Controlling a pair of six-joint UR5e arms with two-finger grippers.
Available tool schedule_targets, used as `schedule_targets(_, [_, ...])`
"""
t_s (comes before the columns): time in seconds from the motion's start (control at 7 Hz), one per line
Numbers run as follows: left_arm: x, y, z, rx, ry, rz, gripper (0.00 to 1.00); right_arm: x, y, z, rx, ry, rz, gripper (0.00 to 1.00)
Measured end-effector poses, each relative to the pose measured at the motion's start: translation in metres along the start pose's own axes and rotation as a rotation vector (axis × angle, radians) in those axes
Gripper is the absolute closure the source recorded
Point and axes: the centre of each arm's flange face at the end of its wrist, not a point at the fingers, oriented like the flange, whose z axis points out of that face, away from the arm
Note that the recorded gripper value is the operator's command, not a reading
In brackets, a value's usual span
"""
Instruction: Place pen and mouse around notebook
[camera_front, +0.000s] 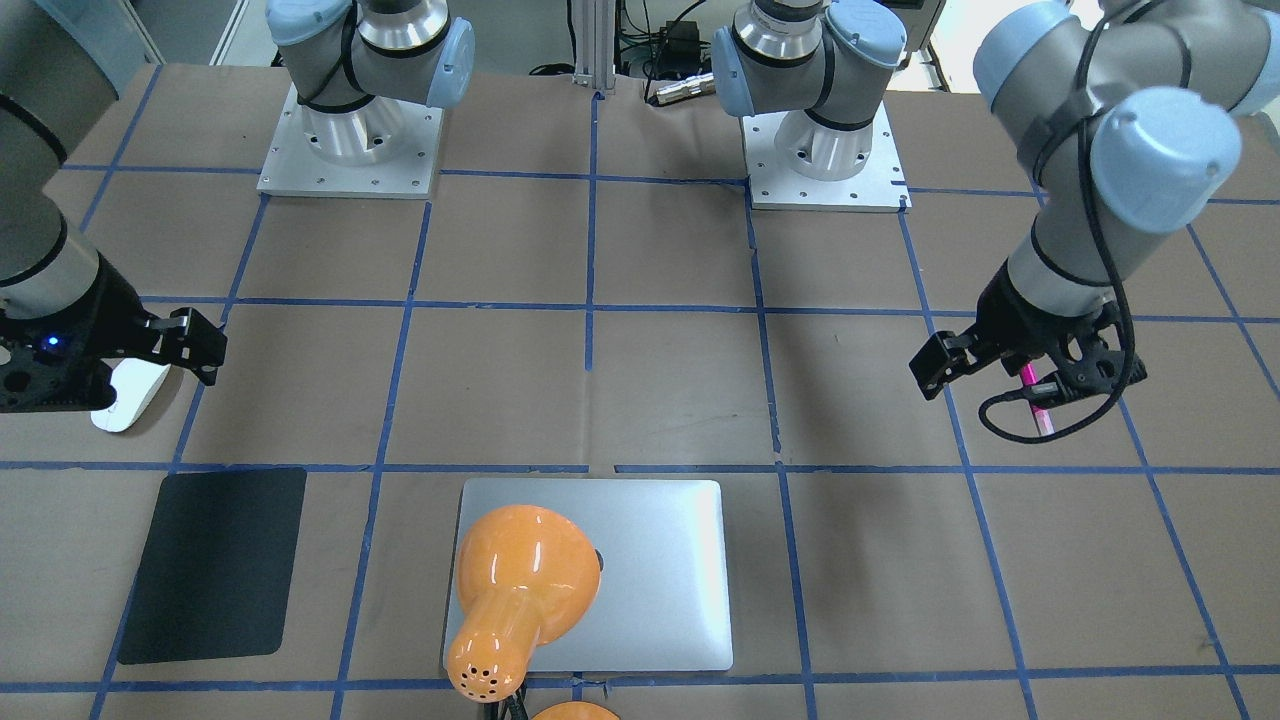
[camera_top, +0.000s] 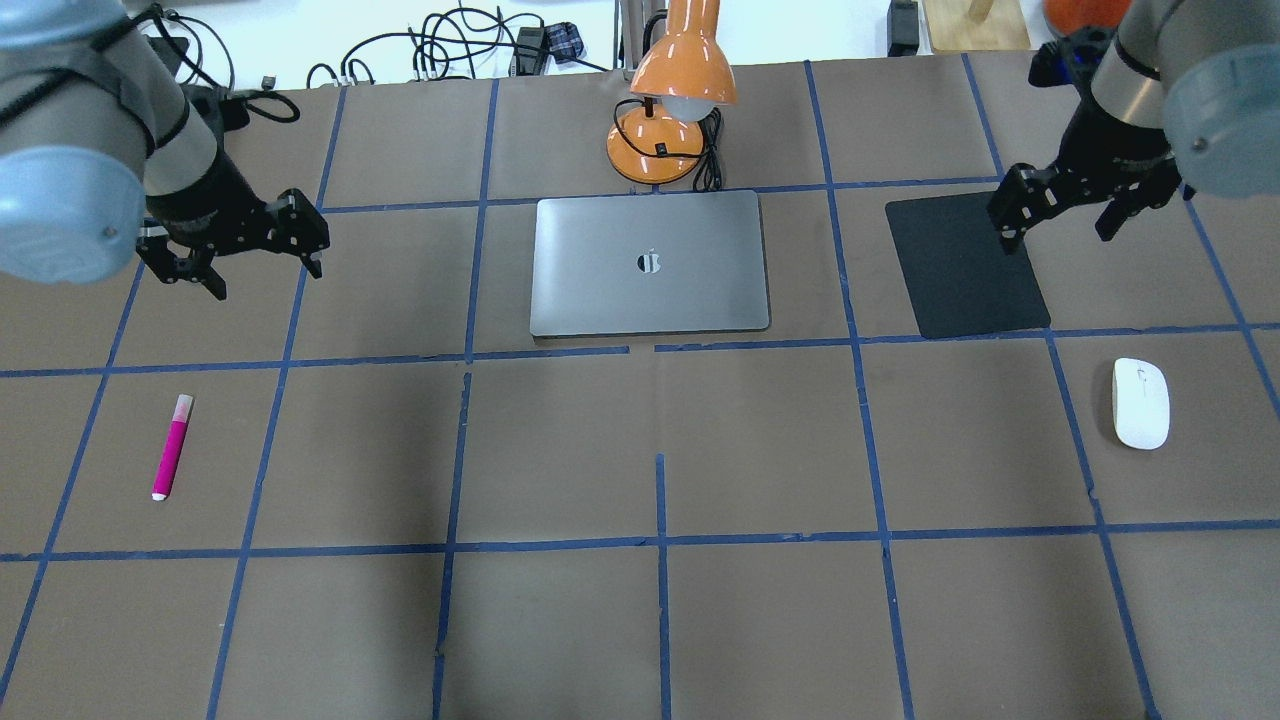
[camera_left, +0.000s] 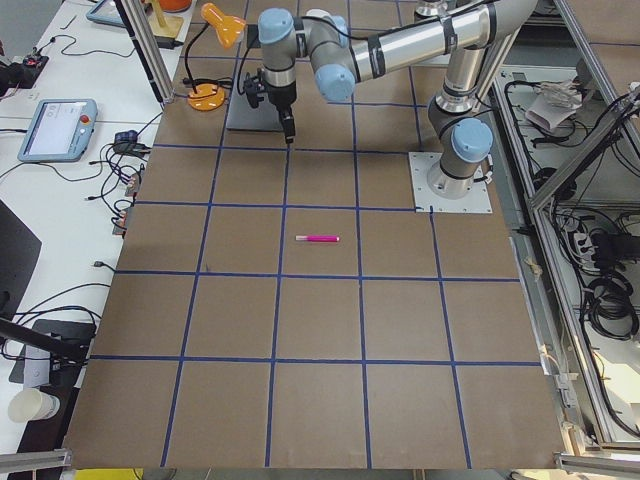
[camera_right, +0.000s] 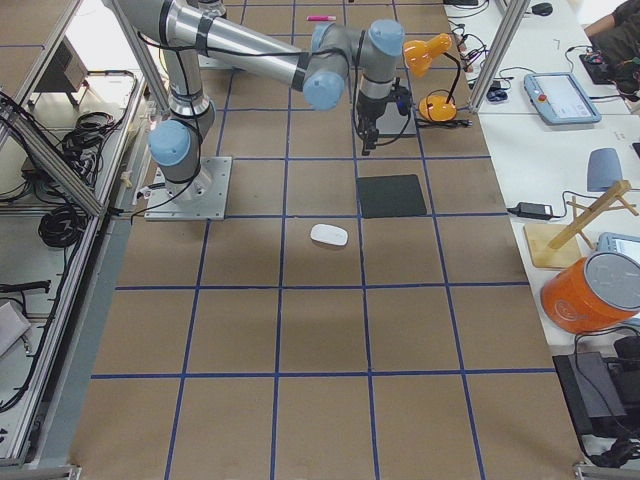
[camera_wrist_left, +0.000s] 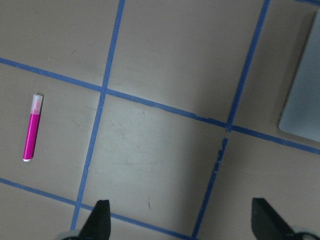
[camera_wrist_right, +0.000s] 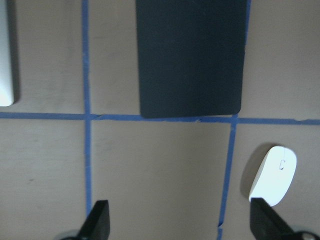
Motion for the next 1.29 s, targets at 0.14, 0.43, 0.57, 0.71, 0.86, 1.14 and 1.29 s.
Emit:
schedule_targets(0.14, [-0.043,0.004,0.053,0.02,-0.005,0.073,0.0,0.039,0.016,0.034,0.006,0.013,0.002,0.0])
schedule_targets(0.43, [-0.141,0.02,0.122,0.056,0.013,0.215,0.0,0.095,0.04,0.092,-0.053,-0.018,0.024,0.0])
schedule_targets(0.57, [-0.171,0.03,0.145,0.073,0.061,0.263,0.01,0.104,0.043,0.113,-0.085,-0.031,0.025,0.0])
schedule_targets(0.71, [-0.19,0.04,0.162,0.074,0.092,0.273,0.13,0.109,0.045,0.128,-0.112,-0.035,0.029,0.0])
schedule_targets(0.86, [-0.199,0.046,0.171,0.07,0.105,0.267,0.25,0.117,0.048,0.138,-0.133,-0.042,0.04,0.0])
schedule_targets(1.14, [-0.205,0.048,0.176,0.065,0.11,0.262,0.7,0.13,0.061,0.158,-0.17,-0.065,0.075,0.0])
schedule_targets(1.29, [-0.205,0.048,0.177,0.065,0.111,0.262,0.82,0.13,0.07,0.168,-0.187,-0.079,0.092,0.0])
